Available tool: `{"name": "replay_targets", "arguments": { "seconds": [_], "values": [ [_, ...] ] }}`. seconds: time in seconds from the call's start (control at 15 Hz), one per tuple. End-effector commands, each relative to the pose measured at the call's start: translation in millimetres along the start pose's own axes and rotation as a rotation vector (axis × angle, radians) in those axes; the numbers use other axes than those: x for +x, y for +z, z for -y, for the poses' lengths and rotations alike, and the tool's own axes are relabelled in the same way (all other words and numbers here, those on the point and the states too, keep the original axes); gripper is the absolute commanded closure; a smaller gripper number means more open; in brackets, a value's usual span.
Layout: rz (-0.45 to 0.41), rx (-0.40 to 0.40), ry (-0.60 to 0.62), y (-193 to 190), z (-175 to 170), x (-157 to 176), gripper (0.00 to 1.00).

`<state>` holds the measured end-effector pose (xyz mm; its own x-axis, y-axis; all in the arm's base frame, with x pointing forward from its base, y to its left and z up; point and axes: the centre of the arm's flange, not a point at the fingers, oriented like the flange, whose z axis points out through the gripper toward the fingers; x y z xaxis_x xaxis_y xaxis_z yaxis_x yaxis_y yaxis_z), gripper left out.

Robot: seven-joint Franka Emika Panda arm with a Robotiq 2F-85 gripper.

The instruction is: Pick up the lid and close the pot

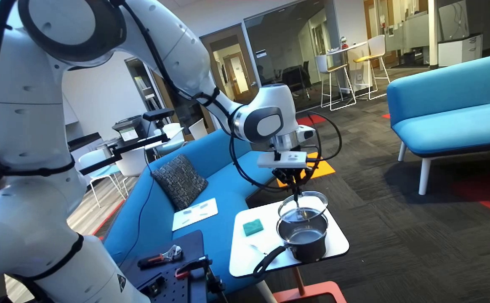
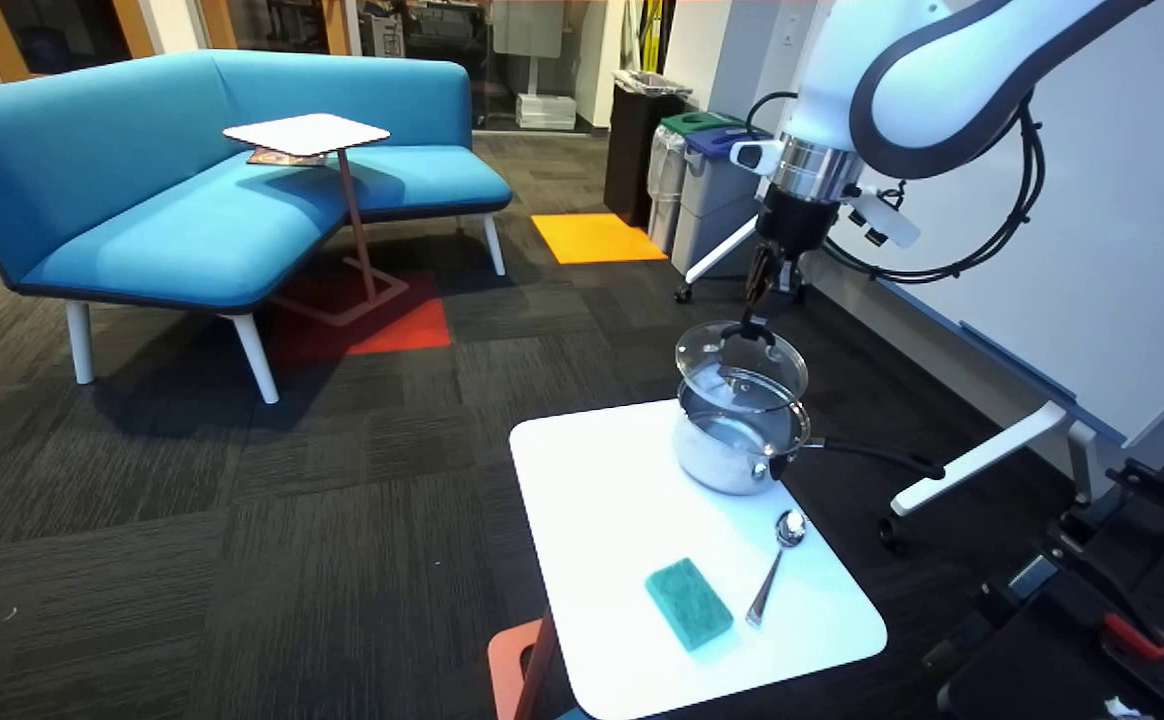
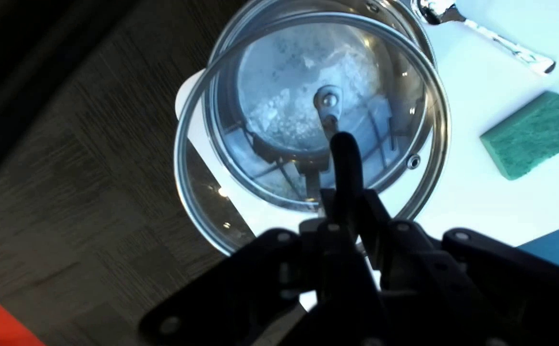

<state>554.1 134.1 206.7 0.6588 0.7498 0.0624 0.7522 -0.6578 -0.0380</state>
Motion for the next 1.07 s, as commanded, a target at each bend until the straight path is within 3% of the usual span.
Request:
{"name": "replay_targets", "arguments": {
  "seconds": [0.0,0.6,1.0],
  "values": [
    [-0.016,0.002,0.084,1,0,-21,0.96],
    [-0.128,0.077,0.128,31,15,-49,0.96],
    [-0.175,0.023,0.157,35,10,-52,0.96]
  ]
}}
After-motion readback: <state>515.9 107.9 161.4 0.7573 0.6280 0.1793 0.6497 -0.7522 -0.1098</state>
